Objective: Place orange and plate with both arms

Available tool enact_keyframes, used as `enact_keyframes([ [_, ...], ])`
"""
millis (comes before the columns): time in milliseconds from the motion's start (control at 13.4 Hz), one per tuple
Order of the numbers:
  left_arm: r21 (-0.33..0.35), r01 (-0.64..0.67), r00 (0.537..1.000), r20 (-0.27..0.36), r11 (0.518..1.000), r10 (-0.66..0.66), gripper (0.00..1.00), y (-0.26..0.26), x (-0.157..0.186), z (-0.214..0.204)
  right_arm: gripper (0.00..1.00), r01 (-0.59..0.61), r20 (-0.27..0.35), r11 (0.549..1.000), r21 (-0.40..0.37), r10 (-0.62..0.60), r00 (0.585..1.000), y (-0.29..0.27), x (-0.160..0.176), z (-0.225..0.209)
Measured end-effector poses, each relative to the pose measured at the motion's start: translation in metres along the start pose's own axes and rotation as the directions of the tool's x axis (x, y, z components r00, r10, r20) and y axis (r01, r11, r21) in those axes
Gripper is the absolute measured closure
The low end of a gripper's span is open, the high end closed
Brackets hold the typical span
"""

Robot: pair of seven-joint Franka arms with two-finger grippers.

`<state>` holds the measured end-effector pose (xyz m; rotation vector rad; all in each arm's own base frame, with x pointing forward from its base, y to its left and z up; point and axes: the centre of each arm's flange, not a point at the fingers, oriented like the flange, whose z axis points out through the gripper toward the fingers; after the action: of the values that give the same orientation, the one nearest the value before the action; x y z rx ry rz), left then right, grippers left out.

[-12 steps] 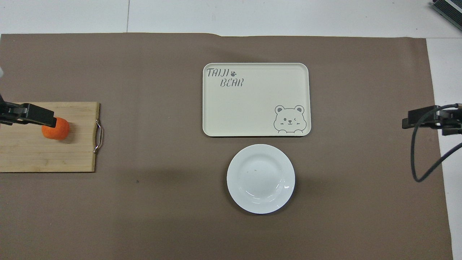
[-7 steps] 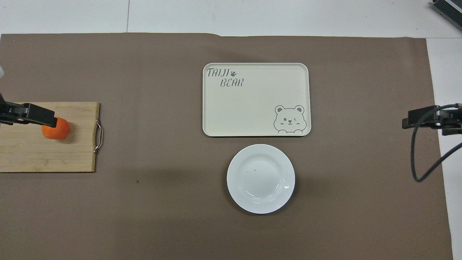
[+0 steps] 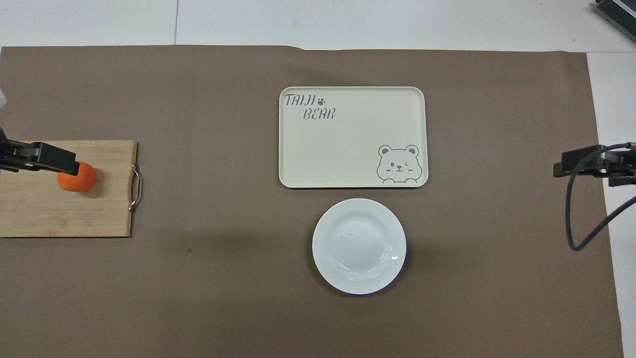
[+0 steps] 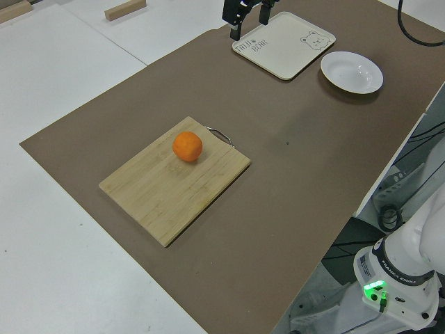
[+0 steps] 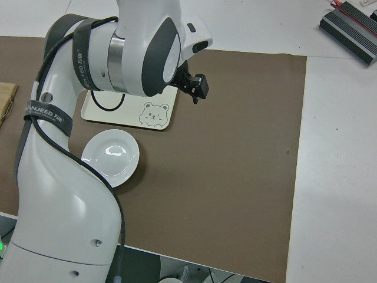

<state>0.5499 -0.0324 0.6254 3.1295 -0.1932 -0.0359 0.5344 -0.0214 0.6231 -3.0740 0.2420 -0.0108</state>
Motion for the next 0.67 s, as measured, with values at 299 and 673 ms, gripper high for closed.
enact_keyframes([
  [299,0.0,0.001,1.0,-0.006,1.0,-0.001,0.0,-0.0003,-0.0015,-0.0029,0.0,0.004,0.0,1.0,0.0,-0.004,1.0,-0.0022,-0.0003,0.0001],
  [673,-0.001,0.006,1.0,-0.007,1.0,-0.006,0.0,-0.0026,-0.0021,-0.0044,0.0,0.005,0.0,1.0,0.0,-0.005,1.0,-0.0022,-0.0003,0.0001],
])
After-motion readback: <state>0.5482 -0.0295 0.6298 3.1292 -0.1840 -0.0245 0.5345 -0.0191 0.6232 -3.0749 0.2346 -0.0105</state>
